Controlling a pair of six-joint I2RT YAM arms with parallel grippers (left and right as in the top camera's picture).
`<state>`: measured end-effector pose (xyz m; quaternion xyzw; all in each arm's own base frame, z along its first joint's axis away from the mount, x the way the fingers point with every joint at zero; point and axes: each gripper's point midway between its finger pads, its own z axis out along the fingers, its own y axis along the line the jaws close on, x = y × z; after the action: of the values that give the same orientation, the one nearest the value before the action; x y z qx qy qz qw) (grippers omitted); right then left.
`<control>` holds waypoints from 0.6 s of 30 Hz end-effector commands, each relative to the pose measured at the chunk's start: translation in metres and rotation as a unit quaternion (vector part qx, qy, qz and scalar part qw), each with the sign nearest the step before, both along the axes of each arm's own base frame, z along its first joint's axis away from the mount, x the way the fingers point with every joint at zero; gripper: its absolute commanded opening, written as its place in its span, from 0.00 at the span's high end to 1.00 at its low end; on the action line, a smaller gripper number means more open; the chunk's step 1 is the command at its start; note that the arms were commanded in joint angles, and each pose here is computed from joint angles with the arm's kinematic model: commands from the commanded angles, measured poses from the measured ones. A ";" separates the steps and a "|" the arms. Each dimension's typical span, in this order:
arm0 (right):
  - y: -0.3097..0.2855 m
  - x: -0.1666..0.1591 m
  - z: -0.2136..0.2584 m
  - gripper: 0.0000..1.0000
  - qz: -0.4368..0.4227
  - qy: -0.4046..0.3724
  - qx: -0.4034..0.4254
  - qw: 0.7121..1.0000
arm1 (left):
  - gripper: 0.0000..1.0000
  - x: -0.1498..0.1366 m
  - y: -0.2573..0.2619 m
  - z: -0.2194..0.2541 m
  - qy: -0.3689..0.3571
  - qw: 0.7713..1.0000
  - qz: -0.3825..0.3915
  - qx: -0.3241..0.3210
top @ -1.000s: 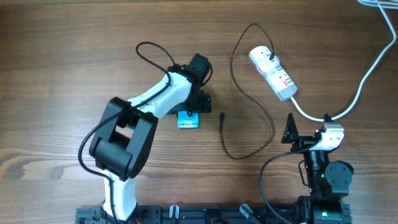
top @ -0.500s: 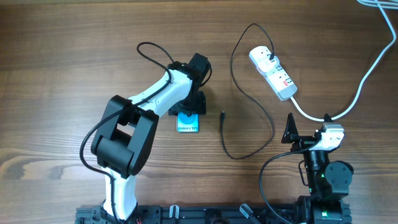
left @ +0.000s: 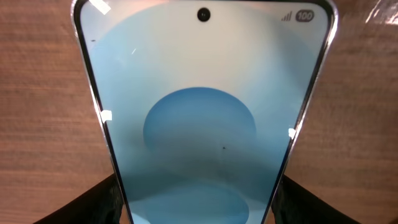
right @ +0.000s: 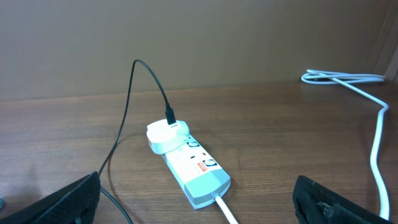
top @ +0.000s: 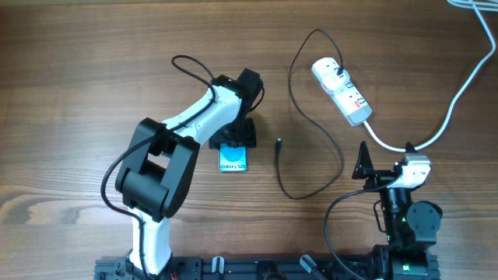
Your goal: Plug charger to phone and switch on socket
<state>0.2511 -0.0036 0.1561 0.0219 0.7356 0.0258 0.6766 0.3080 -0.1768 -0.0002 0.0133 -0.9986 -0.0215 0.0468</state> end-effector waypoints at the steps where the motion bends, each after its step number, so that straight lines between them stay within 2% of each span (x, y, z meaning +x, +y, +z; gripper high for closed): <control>1: 0.000 0.000 0.000 0.00 0.002 -0.002 -0.004 1.000 | 0.29 -0.003 -0.012 0.016 0.009 0.999 0.016 -0.044; 5: 0.000 0.000 0.000 0.00 0.002 -0.002 -0.004 1.000 | 0.28 -0.012 -0.030 0.023 0.051 0.991 0.037 -0.118; 9: 0.000 0.000 0.000 0.00 0.002 -0.002 -0.004 1.000 | 0.29 -0.013 -0.051 0.046 0.114 0.955 0.084 -0.260; 12: 0.000 0.000 0.000 0.00 0.002 -0.002 -0.004 1.000 | 0.29 -0.003 -0.043 0.054 0.120 0.941 0.113 -0.296; 18: 0.000 0.000 0.000 0.00 0.002 -0.002 -0.004 1.000 | 0.28 0.009 -0.061 0.096 0.160 0.867 0.144 -0.449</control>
<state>0.2511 -0.0036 0.1561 0.0219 0.7356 0.0258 0.6766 0.3089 -0.2138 0.0457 0.1386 -0.9202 0.3094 0.1956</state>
